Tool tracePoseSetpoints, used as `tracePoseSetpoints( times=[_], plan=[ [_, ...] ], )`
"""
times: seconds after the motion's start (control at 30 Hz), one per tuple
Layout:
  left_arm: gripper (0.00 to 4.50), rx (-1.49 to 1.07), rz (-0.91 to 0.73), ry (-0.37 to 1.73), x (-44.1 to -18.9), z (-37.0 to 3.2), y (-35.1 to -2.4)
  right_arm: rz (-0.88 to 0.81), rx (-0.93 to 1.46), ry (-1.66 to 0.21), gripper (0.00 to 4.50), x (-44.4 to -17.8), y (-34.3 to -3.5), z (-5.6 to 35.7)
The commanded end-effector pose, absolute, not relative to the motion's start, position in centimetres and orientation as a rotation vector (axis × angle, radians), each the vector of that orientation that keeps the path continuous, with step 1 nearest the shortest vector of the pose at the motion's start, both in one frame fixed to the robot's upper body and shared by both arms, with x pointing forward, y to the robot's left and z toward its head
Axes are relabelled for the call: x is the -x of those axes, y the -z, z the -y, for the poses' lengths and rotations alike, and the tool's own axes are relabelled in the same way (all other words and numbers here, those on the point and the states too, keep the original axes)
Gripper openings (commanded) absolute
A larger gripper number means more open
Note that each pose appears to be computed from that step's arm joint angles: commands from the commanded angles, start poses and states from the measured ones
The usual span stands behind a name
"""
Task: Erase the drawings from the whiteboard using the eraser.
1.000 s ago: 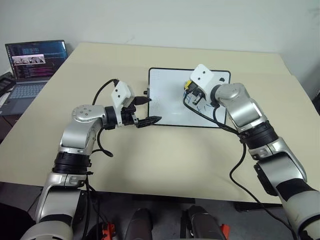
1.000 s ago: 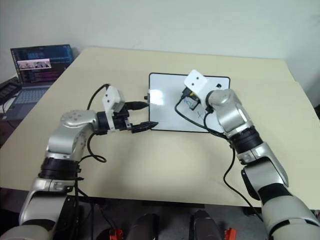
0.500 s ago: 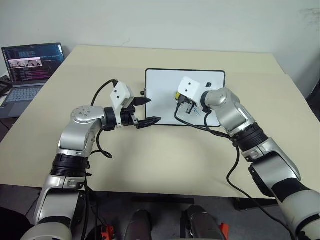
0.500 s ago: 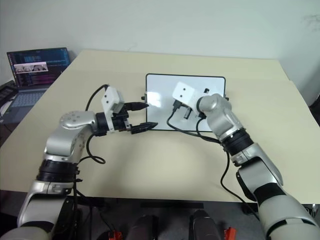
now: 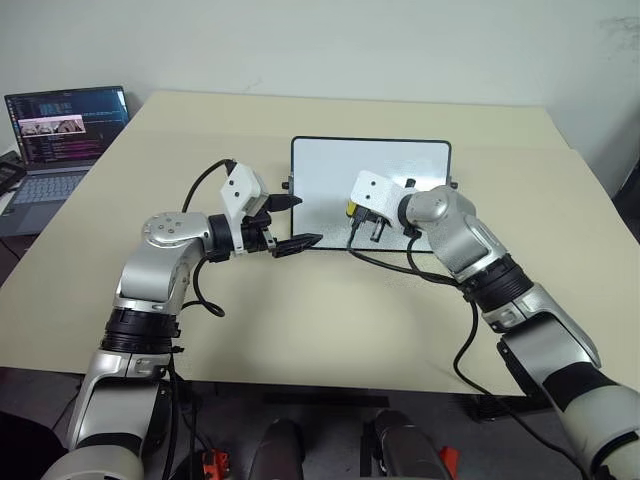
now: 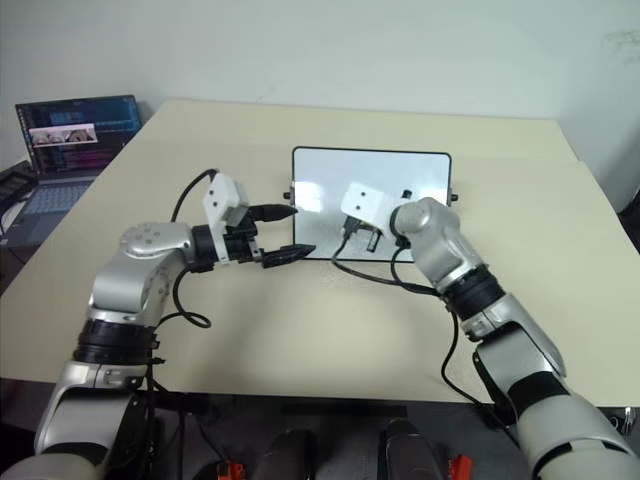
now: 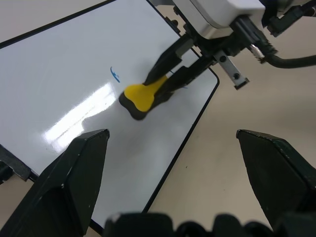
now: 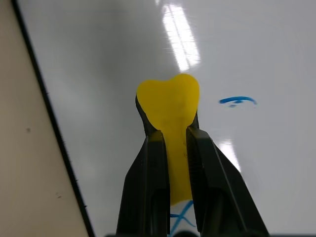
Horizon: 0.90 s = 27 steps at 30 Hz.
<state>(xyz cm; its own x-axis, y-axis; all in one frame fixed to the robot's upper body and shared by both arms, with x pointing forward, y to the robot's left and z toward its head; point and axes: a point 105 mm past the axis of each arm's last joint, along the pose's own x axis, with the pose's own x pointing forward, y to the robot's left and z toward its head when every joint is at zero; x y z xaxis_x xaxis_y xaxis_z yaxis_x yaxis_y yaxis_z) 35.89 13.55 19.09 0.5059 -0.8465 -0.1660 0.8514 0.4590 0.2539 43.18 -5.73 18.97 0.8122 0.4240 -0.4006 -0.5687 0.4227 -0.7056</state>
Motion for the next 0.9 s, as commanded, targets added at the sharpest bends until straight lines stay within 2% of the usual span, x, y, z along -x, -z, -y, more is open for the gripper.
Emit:
tracePoseSetpoints(
  times=[0.03,0.13,0.27,0.43,0.53,0.63,0.77,0.87,0.9],
  plan=[
    [4.50,-0.337,0.049,1.044,-35.7,-13.5,-20.9,-0.071,0.931,-0.434,0.20,-44.8,-23.2,7.7],
    [4.50,-0.336,0.049,1.047,-35.7,-13.5,-20.9,-0.012,0.922,-0.402,0.20,-45.0,-24.9,7.0],
    [4.50,-0.334,0.049,1.047,-35.6,-13.5,-20.8,-0.015,0.944,-0.434,0.20,-44.8,-24.2,5.9],
    [4.50,-0.333,0.048,1.043,-35.5,-13.6,-20.8,-0.077,1.001,-0.597,0.20,-43.2,-21.1,3.5],
    [4.50,-0.332,0.046,1.042,-35.5,-13.6,-20.7,-0.205,1.059,-0.804,0.20,-40.8,-16.6,2.1],
    [4.50,-0.330,0.045,1.040,-35.5,-13.6,-20.7,-0.258,1.090,-0.836,0.20,-40.1,-15.0,2.7],
    [4.50,-0.331,0.042,1.038,-35.4,-13.7,-20.6,-0.231,1.063,-0.772,0.20,-40.9,-16.2,3.5],
    [4.50,-0.330,0.043,1.038,-35.5,-13.7,-20.7,-0.174,0.975,-0.746,0.20,-41.2,-18.8,3.5],
    [4.50,-0.330,0.044,1.038,-35.5,-13.7,-20.8,-0.121,0.889,-0.754,0.20,-40.8,-21.0,3.3]
  ],
)
